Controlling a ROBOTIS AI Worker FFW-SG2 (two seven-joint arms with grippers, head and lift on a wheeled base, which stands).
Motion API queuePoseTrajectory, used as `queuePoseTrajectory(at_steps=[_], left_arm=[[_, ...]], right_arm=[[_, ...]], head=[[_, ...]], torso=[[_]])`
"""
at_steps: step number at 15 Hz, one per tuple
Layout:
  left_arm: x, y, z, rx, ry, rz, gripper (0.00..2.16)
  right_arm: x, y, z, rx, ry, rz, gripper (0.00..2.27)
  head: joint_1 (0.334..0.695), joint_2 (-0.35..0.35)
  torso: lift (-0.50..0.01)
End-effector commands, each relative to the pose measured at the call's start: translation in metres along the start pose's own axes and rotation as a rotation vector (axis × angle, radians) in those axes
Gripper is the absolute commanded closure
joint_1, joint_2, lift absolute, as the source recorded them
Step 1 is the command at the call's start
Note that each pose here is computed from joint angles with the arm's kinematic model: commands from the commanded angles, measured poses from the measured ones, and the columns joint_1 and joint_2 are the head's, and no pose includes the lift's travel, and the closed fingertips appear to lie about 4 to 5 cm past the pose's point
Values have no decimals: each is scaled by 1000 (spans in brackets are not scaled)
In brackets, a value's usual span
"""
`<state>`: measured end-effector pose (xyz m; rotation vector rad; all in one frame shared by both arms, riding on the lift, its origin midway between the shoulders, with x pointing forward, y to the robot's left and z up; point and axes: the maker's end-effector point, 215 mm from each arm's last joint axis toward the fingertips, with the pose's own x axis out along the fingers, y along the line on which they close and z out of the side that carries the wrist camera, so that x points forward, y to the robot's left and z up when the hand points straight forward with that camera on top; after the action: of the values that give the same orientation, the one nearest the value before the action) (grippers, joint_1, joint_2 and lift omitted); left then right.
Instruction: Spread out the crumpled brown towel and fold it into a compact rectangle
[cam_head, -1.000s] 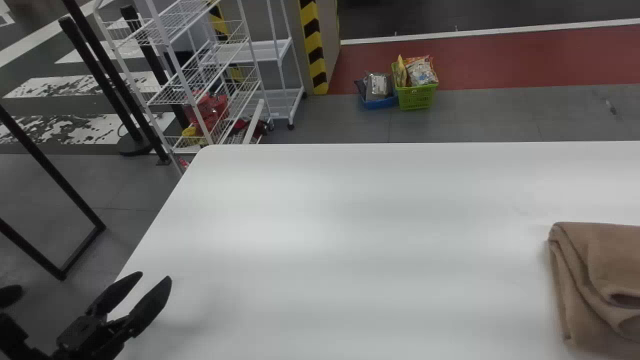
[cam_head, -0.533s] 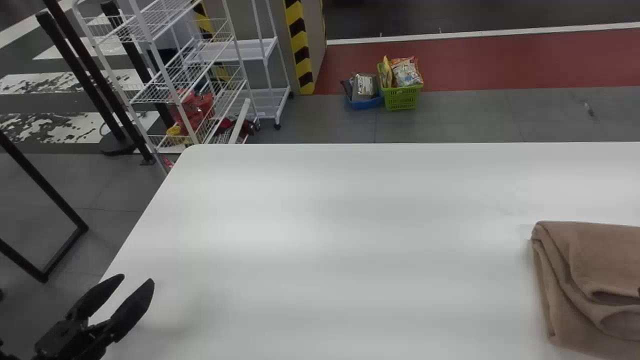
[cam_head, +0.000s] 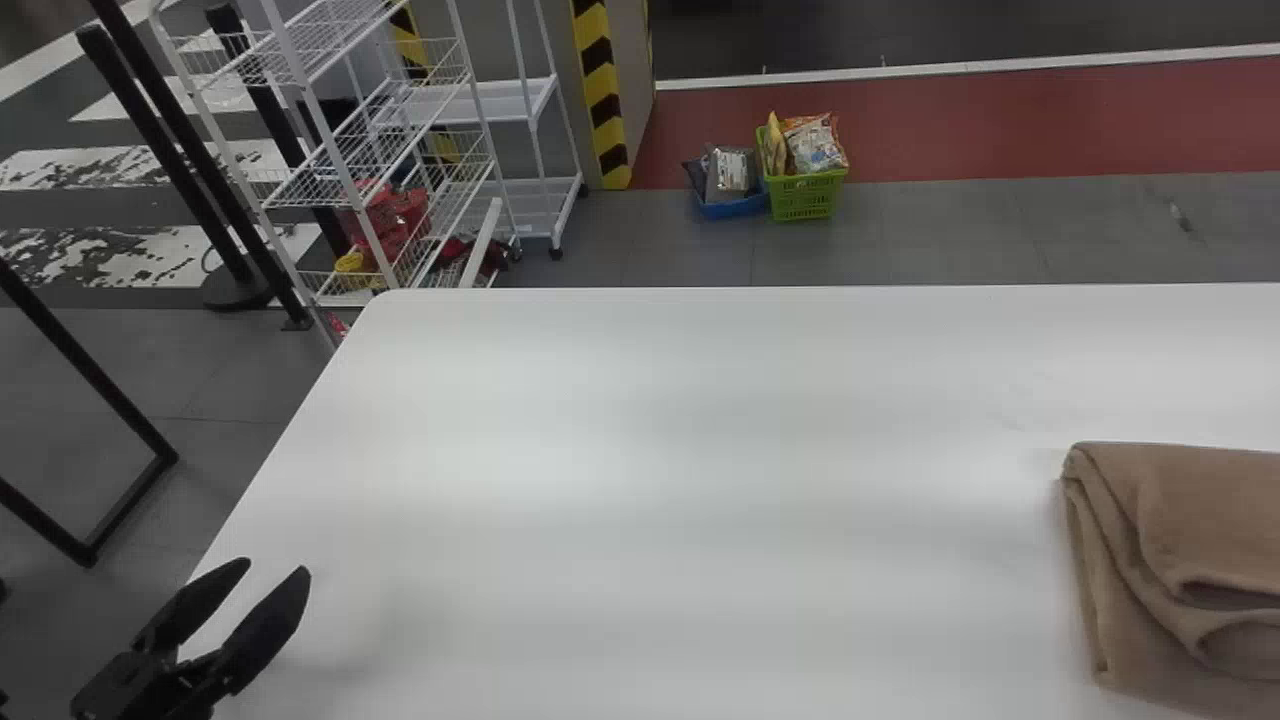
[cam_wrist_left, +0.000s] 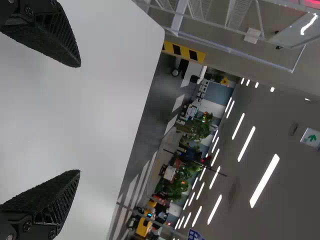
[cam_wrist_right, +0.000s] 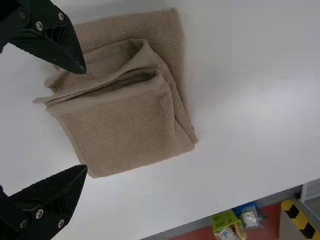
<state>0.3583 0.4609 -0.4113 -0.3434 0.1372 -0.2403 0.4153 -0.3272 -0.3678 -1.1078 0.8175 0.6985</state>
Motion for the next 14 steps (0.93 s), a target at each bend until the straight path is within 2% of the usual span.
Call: queuePoseTrajectory(at_steps=[1,3,6,7,10,12,14], left_arm=[[1,-2,-2,-6,-2,-1,46],[2,-5,-6,-13,-2,-2,46],[0,-4,-5,-10,-3,2,46],[-1,-3,-5,-10,-2,4,46],[-4,-1,-4,-7,-4,11,46],[-3,-2,-5,-8,-3,6,46],[-2,-2,-6,-8,-1,5,46]], right_arm=[[15,2,-10,-19,23,35,198],[35,6,-16,-19,41,76,221],[53,8,-5,-10,22,108,410],[53,6,-1,-4,12,106,410],[53,6,1,20,1,110,694],[53,8,1,21,0,113,1031],[53,10,-2,27,3,115,1180]], head=[[695,199],[695,182],[695,169],[695,174],[695,190],[695,196],[695,197]], torso=[[-127],[-127],[-127],[-127],[-127],[-127],[-127]])
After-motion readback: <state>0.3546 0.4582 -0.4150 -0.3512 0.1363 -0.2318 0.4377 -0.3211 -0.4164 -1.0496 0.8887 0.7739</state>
